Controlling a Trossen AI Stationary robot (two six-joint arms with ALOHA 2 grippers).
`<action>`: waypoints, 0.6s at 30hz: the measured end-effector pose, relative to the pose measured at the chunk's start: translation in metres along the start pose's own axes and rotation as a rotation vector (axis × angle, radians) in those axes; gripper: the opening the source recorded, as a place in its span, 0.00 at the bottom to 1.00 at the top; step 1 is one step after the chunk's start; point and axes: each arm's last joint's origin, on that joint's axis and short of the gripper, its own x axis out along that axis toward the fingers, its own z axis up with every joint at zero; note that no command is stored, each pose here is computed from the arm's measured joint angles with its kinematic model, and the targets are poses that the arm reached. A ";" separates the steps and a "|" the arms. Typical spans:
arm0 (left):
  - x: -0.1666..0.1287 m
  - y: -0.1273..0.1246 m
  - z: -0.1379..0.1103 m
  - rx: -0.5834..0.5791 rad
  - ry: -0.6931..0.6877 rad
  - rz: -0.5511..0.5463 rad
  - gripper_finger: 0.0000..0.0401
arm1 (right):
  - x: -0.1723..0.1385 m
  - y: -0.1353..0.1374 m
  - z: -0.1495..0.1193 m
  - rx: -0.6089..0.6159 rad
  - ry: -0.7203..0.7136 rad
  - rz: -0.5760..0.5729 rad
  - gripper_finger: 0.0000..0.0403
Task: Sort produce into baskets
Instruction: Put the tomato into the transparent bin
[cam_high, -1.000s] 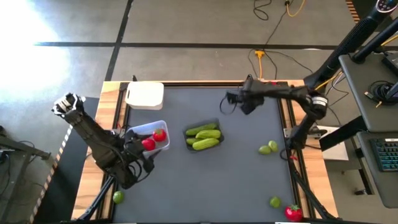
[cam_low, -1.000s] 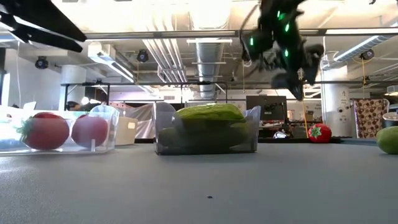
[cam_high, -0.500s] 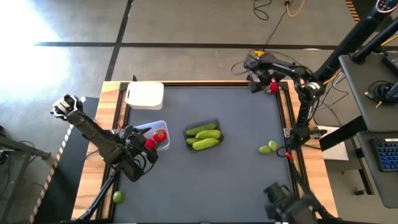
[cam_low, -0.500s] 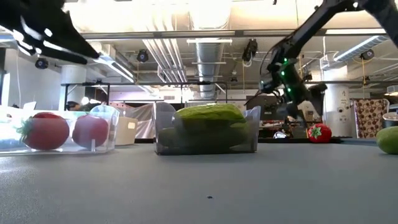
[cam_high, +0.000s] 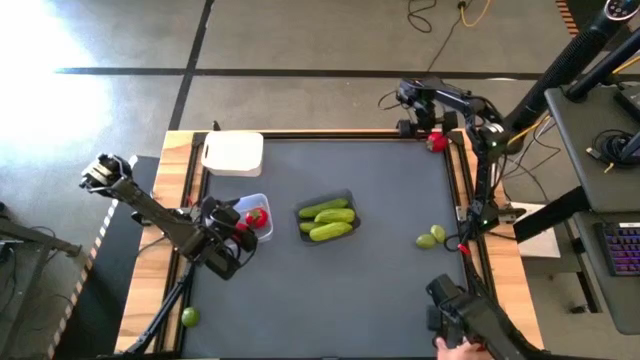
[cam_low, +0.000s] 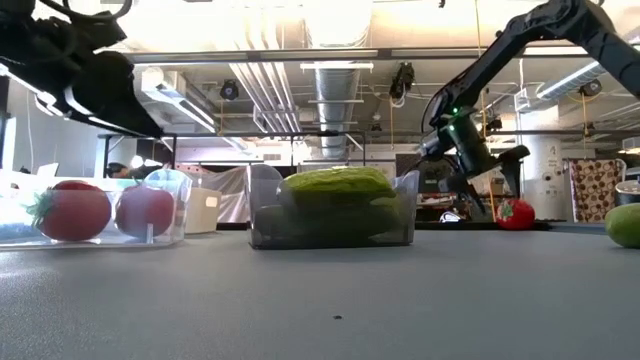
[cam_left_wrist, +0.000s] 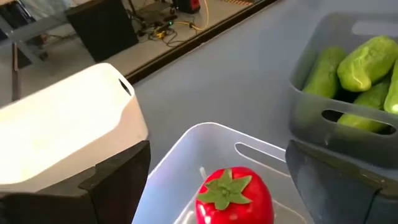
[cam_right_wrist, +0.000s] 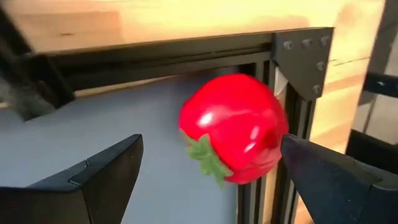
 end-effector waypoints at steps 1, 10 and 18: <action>0.002 0.000 -0.003 -0.007 -0.007 -0.003 0.88 | 0.000 0.000 0.001 0.013 0.001 -0.002 0.93; 0.012 0.009 -0.024 -0.028 -0.053 0.022 0.88 | -0.008 -0.004 0.004 0.116 -0.024 0.000 0.93; 0.017 0.014 -0.035 -0.014 -0.044 0.027 0.88 | -0.006 -0.004 0.004 0.295 -0.054 -0.027 0.93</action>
